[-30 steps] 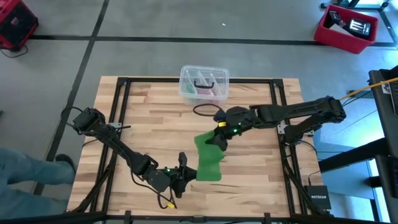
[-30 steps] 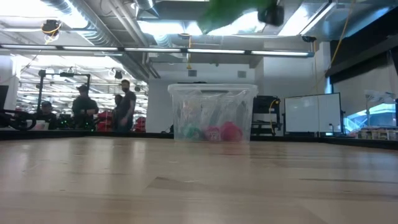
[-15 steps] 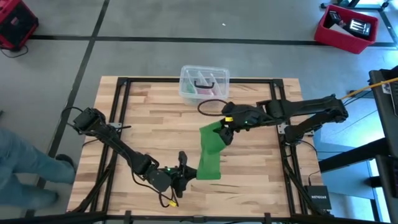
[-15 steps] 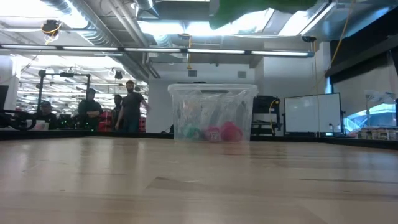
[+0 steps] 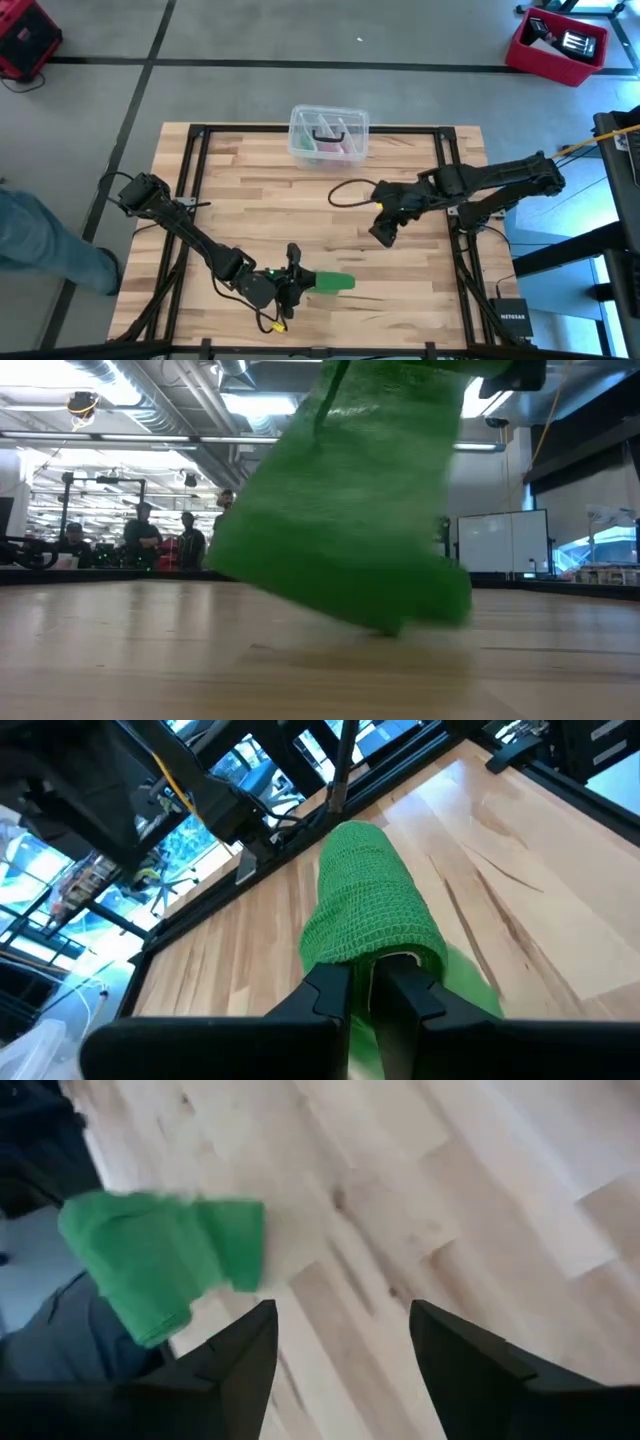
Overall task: Roll bandage
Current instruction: Roll the green bandage
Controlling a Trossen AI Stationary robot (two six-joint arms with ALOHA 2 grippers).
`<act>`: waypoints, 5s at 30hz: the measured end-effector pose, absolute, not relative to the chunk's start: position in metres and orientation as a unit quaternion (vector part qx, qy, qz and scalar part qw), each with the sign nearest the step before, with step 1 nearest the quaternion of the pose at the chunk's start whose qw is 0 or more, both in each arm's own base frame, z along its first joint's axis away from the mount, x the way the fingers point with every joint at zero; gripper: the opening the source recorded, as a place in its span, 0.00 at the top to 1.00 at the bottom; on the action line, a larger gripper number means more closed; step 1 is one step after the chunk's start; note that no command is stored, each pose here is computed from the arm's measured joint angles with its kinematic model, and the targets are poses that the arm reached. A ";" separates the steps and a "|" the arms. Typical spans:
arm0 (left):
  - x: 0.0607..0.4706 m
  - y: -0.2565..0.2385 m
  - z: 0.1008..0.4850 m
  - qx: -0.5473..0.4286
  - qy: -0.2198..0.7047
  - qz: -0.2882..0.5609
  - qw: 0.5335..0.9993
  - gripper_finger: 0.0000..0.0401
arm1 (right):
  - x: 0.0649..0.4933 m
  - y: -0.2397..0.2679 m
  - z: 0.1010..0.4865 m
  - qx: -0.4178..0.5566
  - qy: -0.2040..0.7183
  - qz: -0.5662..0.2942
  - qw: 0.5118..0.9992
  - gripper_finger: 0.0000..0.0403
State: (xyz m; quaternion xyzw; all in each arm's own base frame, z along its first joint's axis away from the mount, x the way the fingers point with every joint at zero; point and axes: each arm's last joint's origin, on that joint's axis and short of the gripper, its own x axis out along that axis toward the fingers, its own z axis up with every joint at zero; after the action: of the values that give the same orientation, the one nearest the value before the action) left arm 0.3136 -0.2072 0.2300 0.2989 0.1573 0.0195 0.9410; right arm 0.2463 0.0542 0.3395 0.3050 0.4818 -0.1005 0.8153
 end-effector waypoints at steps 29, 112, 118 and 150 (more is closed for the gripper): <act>0.287 -0.178 0.377 0.220 -0.011 0.067 0.973 0.96 | 0.226 0.186 0.257 -0.029 0.189 -0.145 0.971 0.43; 0.277 -0.162 0.436 0.348 0.060 0.220 0.909 0.96 | 0.281 0.234 0.275 -0.121 0.000 -0.002 0.993 0.99; 0.281 -0.155 0.430 0.367 0.088 0.225 0.898 0.96 | 0.275 0.259 0.312 -0.138 0.015 0.023 0.990 0.99; 0.331 -0.161 0.344 0.435 0.233 0.181 0.851 0.96 | 0.264 0.252 0.467 -0.134 -0.095 -0.062 0.985 0.99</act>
State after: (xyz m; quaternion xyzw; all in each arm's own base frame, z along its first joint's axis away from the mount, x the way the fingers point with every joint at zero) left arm 0.3309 -0.1612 0.3440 0.4346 0.2332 0.1806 0.8509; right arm 0.2638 0.2519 0.4669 -0.1338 -0.0949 -0.0617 0.9845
